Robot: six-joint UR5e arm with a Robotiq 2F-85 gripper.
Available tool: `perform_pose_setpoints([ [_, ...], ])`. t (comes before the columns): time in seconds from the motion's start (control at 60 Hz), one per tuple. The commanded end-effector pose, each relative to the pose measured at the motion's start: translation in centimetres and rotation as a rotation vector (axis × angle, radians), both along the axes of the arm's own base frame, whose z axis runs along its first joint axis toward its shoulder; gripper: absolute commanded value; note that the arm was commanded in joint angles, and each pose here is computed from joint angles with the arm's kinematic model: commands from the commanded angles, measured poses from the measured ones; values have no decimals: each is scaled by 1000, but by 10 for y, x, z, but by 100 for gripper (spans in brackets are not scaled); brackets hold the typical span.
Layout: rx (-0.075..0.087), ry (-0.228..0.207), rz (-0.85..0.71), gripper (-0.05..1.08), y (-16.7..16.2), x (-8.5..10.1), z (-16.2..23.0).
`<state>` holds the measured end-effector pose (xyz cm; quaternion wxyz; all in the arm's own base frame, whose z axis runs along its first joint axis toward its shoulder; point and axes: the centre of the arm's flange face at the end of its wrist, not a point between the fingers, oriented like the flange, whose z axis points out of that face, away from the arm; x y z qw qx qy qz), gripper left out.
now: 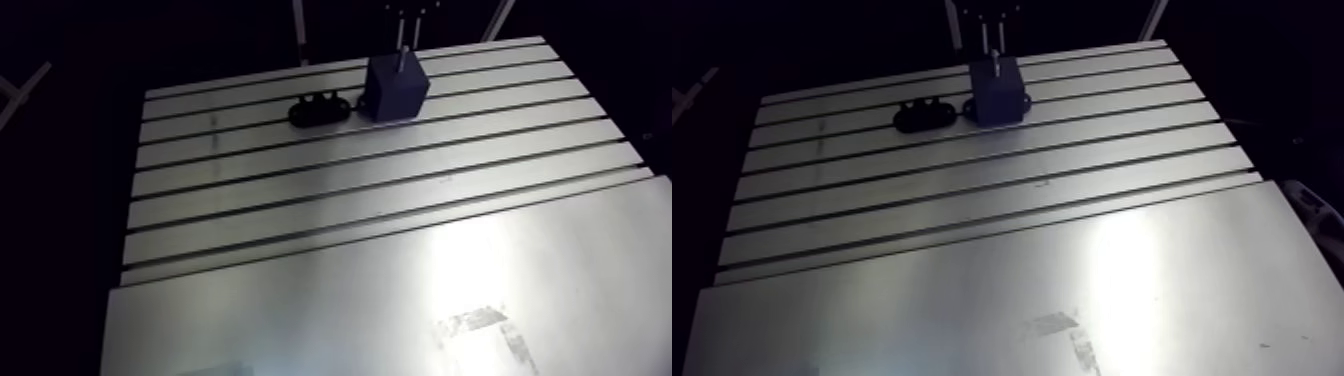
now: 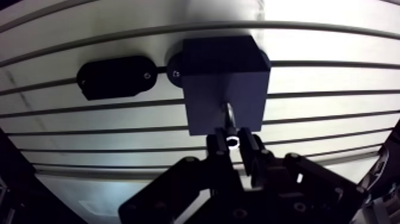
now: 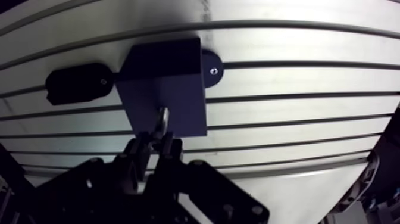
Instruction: Pick up the M10 bolt and insert it into the hole until fully seated.
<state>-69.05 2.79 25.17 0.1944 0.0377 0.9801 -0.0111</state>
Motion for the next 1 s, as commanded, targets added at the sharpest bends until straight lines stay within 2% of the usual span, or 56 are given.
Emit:
perform_pose_setpoints([
  [0.017,-2,-7,0,108,0,0,-5],
  [0.55,-3,-12,-3,106,2,-1,-9],
  [0.567,-3,-12,-3,100,2,-1,-9],
  [0.583,-3,-12,-3,100,2,-1,-9],
  [0.6,-4,-12,1,89,0,-1,-9],
  [0.617,-4,-15,1,65,0,0,-10],
  [0.633,-4,-15,1,65,0,0,-10],
  [0.65,-7,-17,2,29,0,1,-12],
  [0.667,-7,-17,2,29,0,1,-12],
  [0.683,-7,-19,8,7,-2,2,-12],
  [0.7,-7,-19,8,7,-2,2,-12],
  [0.717,-9,-22,12,2,-3,3,-14],
  [0.75,-11,-17,19,1,-3,3,-14],
  [0.883,-7,31,34,1,0,0,-13],
  [1.0,-6,39,31,1,2,0,-13],
])
